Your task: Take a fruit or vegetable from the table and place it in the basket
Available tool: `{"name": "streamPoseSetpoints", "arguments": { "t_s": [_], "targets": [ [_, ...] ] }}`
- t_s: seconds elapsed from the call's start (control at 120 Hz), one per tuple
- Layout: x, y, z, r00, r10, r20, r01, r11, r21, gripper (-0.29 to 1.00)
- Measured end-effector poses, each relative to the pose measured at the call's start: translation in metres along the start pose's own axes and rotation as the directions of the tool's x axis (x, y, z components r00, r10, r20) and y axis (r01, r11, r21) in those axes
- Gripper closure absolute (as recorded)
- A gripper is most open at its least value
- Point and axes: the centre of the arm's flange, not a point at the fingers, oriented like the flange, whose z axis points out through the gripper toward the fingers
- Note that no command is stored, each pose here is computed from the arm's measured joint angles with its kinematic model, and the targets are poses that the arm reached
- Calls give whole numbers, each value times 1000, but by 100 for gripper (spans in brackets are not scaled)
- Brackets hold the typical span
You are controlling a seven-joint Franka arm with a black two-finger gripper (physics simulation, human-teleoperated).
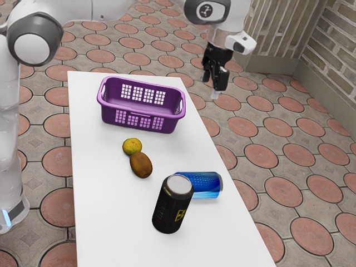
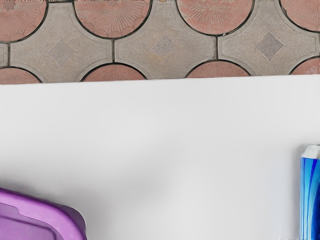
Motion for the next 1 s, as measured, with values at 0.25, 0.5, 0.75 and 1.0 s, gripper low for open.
{"name": "streamPoseSetpoints", "arguments": {
  "t_s": [0.25,0.5,0.75,1.0],
  "targets": [
    [21,4,5,992,125,-10,-126,992,-11,0],
    [-56,55,20,902,429,38,-428,903,-31,0],
    [-148,28,115,768,629,119,-625,777,-76,0],
    [-169,52,134,581,812,64,-807,584,-90,0]
  ]
}}
